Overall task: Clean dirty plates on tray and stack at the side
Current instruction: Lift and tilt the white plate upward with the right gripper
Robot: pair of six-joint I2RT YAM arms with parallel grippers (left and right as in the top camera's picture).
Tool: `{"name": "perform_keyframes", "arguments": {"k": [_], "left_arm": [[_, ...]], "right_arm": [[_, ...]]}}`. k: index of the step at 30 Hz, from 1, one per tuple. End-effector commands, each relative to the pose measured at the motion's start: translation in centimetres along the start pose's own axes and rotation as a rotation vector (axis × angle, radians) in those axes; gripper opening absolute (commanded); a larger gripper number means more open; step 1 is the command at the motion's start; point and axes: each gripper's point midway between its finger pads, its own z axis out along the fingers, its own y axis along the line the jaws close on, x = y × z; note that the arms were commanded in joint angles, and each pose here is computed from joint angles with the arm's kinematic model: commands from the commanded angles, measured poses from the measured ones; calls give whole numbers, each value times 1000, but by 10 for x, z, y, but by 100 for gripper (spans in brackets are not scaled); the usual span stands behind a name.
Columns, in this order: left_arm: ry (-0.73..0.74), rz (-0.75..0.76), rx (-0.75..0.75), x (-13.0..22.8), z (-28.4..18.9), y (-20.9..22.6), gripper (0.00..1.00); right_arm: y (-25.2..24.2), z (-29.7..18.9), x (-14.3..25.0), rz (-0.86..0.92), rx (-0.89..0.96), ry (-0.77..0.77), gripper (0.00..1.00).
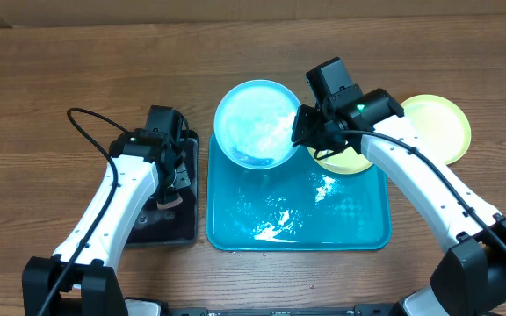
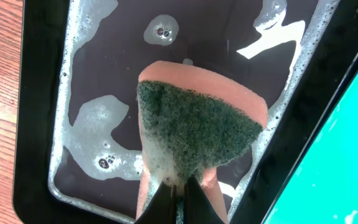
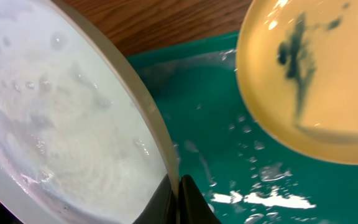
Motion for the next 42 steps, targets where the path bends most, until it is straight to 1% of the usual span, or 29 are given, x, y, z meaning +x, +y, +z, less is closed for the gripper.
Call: {"name": "perform_keyframes", "arguments": {"k": [1, 4, 8, 13, 15, 20, 24, 29, 32, 35, 42], "left_arm": [[-3, -24, -14, -1, -1, 4, 4], [-4, -24, -13, -1, -1, 3, 4], [-4, -24, -13, -1, -1, 3, 4], [-7, -25, -11, -2, 0, 3, 4], [-10, -26, -10, -2, 0, 2, 4], [-10, -26, -10, -2, 0, 2, 4], [-15, -27, -7, -4, -1, 2, 4], [-19, -30, -2, -5, -1, 1, 4], [-20, -47, -2, -5, -1, 1, 4], [-21, -48, -1, -5, -1, 0, 4], [-22, -48, -1, -5, -1, 0, 4]], "right_arm": [[-5, -40, -33, -104, 78, -167, 4], [-13, -66, -42, -144, 163, -213, 4], [-25, -97, -45, -263, 302, -238, 4], [-55, -118, -40, -367, 564, -257, 4], [-58, -124, -33, -417, 645, -256, 4], [-54, -129, -15, -545, 727, -221, 4], [-53, -138, -7, -626, 812, -222, 4], [-51, -151, -2, -714, 910, -245, 4], [-46, -156, -1, -819, 950, -238, 4], [-45, -163, -5, -840, 997, -272, 4], [-49, -174, -10, -884, 1072, -277, 4]]}}
